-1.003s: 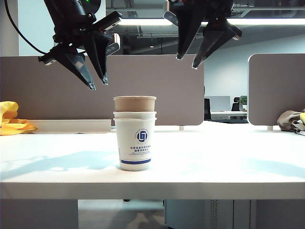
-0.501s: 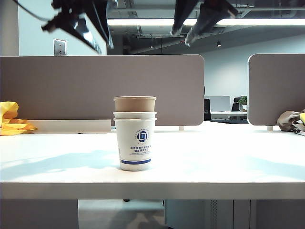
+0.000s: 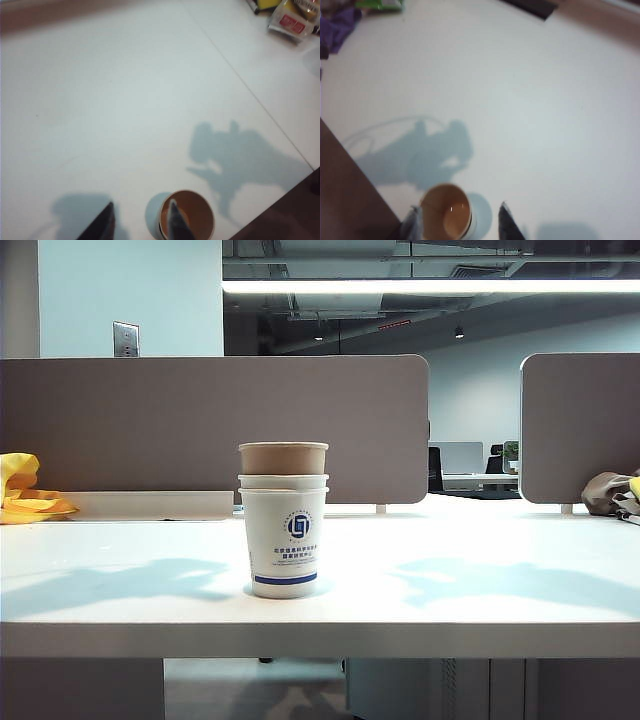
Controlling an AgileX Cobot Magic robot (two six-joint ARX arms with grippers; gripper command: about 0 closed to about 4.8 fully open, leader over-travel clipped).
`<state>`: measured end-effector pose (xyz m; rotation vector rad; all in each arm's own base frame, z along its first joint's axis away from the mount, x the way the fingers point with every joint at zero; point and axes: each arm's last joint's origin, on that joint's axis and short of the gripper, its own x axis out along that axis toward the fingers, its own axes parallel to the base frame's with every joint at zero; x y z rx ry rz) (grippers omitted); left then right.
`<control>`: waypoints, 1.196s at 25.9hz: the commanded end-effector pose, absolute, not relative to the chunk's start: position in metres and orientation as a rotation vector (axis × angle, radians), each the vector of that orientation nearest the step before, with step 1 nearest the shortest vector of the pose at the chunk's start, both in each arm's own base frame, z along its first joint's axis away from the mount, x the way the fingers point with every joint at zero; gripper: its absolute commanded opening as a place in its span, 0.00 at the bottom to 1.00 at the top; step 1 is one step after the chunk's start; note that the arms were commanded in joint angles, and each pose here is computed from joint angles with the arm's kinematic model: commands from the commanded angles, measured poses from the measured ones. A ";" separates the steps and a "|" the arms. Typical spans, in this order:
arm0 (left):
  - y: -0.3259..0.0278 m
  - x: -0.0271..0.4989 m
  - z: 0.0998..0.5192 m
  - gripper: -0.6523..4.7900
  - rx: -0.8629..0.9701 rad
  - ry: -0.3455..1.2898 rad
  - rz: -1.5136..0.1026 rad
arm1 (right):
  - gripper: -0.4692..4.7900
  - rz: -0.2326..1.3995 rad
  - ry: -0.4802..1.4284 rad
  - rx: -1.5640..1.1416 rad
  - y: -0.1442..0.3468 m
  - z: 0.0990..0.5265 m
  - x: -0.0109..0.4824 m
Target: Pick up all the paper cups on the table one by one and stack them together.
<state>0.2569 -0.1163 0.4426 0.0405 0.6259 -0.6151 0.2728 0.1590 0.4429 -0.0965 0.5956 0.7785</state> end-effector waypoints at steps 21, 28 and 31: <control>-0.100 0.227 0.479 0.37 0.093 0.379 -0.536 | 0.47 0.845 0.365 -0.136 0.154 0.469 0.261; -0.100 0.227 0.479 0.37 0.093 0.380 -0.537 | 0.47 0.850 0.365 -0.136 0.154 0.469 0.260; -0.100 0.227 0.479 0.37 0.093 0.380 -0.536 | 0.47 0.850 0.365 -0.136 0.154 0.469 0.260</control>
